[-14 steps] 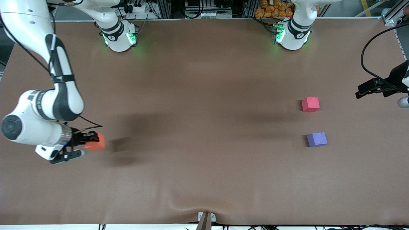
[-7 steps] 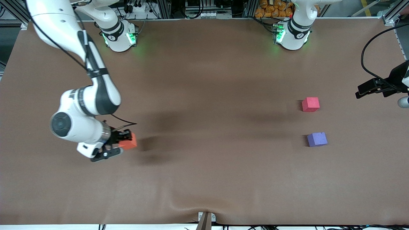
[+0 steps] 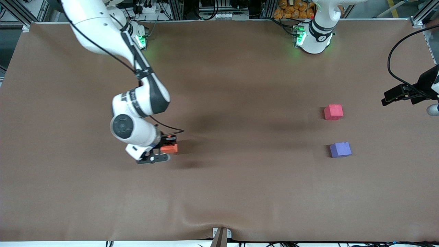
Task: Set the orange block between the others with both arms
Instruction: 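Carry the orange cube with the right gripper toward the table middle, then set the orange cube down and open the right gripper, then withdraw the right gripper while the left gripper reaches the orange cube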
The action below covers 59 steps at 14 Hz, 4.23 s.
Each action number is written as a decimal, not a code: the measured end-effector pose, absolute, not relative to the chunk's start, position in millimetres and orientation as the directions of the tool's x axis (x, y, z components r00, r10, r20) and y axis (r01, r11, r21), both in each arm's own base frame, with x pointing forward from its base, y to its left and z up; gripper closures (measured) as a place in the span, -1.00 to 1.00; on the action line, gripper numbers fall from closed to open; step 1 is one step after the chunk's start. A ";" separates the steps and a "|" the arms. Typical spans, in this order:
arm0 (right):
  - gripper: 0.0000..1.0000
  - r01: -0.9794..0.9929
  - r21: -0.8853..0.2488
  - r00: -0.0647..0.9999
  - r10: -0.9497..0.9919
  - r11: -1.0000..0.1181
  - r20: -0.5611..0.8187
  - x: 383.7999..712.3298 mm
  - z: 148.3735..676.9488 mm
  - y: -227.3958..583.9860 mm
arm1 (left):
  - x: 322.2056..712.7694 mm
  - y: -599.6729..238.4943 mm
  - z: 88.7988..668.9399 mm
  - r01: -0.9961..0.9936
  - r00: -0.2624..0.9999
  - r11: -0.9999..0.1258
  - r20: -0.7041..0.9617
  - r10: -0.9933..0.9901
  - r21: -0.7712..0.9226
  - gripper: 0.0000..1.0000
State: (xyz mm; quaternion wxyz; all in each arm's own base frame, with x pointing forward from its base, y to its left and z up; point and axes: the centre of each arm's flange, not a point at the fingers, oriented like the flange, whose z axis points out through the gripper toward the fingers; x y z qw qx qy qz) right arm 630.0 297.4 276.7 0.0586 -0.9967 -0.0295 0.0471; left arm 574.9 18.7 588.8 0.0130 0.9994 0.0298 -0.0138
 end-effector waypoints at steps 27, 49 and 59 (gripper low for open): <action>-1.00 -0.181 -0.143 0.983 -0.181 -0.973 -0.014 582.7 242.2 477.8 | 579.3 18.2 578.3 0.059 0.997 -0.998 -0.047 0.058 0.024 -1.00; -1.00 0.180 -0.092 0.984 0.179 -0.979 0.021 671.0 391.5 11.8 | 604.7 -250.8 501.7 0.025 0.999 -0.999 -0.038 0.023 0.040 -1.00; -1.00 0.228 0.034 0.973 0.229 -0.973 0.015 587.4 547.3 -48.8 | 583.0 -426.1 377.3 -0.040 0.999 -0.996 0.028 -0.038 0.076 -1.00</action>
